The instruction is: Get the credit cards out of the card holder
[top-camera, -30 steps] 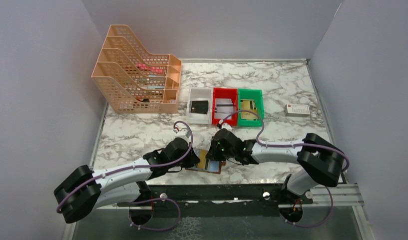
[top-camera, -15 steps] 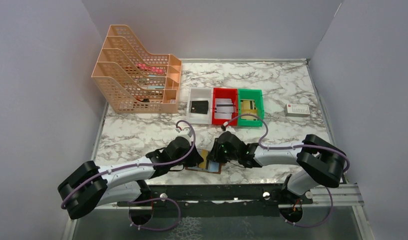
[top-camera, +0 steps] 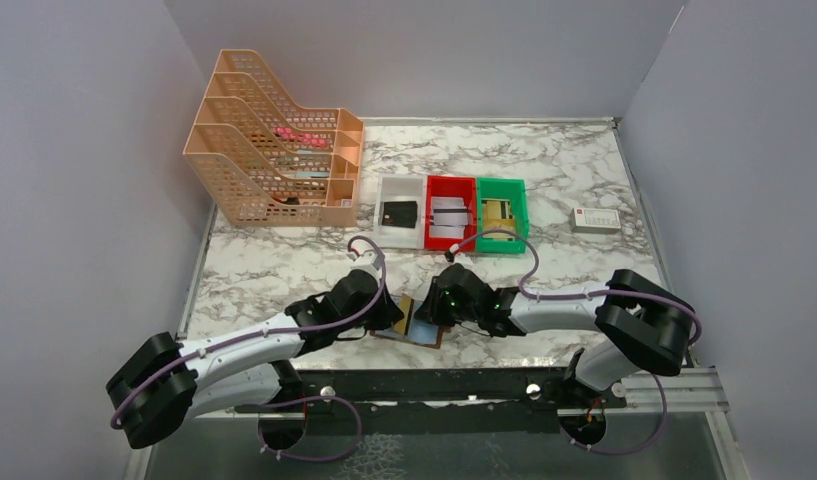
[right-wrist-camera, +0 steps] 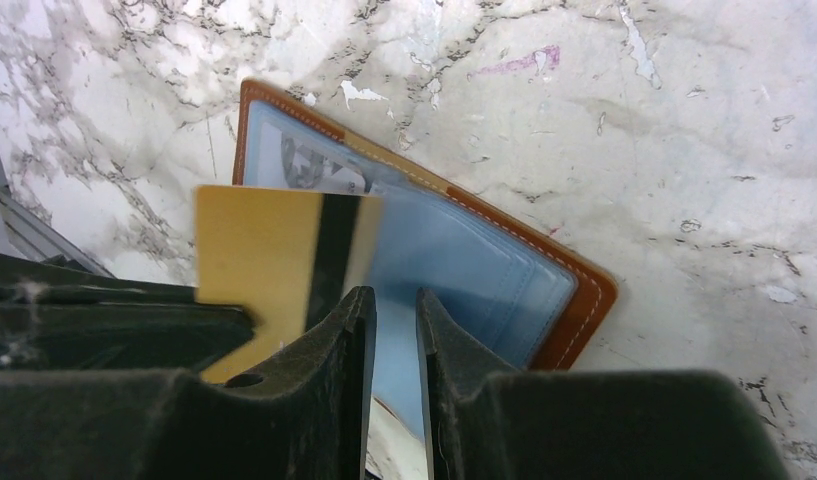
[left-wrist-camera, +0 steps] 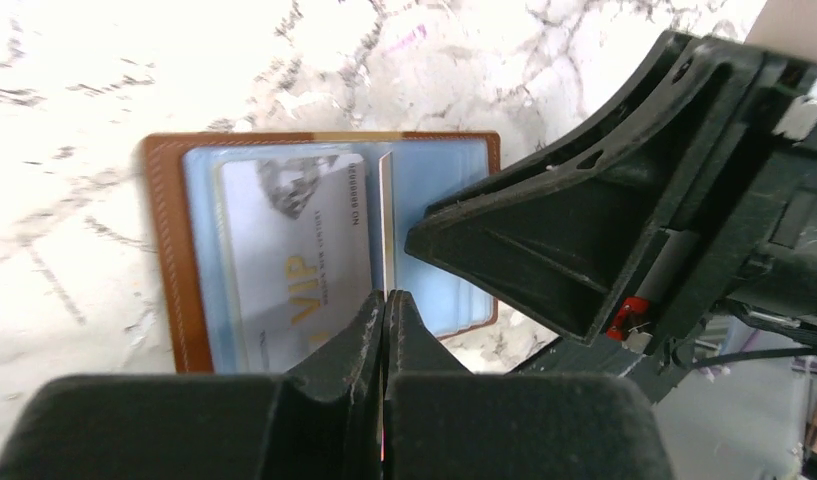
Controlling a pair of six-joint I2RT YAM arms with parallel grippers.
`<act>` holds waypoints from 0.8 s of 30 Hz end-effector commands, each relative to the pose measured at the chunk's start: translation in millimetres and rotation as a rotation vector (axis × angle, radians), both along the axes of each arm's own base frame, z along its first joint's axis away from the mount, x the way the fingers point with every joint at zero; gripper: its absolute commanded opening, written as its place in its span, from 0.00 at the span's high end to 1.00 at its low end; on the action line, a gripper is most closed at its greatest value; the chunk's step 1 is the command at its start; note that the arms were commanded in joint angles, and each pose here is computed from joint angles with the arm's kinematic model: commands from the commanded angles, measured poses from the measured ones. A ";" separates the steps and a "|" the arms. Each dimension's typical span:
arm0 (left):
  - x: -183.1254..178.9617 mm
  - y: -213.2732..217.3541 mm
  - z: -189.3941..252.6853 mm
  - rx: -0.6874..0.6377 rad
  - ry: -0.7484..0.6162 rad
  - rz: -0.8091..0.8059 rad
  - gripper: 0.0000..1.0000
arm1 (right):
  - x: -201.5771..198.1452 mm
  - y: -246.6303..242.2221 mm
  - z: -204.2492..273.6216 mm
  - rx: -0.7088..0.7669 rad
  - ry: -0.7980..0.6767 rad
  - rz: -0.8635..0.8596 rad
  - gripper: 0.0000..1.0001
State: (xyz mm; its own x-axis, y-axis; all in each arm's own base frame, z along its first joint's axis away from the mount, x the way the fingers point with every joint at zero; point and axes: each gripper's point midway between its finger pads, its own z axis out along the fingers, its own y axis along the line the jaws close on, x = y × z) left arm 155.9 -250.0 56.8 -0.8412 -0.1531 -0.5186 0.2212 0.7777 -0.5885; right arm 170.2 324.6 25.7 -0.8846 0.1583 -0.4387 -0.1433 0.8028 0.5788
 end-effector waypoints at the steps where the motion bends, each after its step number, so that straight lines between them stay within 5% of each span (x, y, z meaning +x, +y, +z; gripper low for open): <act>1: 14.1 27.2 14.3 0.109 -0.083 0.083 1.00 | -12.6 -36.7 -31.2 -0.165 0.044 -0.020 0.73; 15: 21.7 35.9 57.8 0.090 -0.178 0.109 1.00 | 6.6 -8.5 64.2 0.036 -0.198 0.074 0.61; 20: 25.4 44.8 66.8 0.094 -0.206 0.152 1.00 | -11.6 29.5 73.9 0.207 -0.183 0.239 0.61; 24: 26.3 53.6 73.0 0.086 -0.220 0.193 1.00 | -16.2 52.4 51.6 0.193 -0.092 0.302 0.67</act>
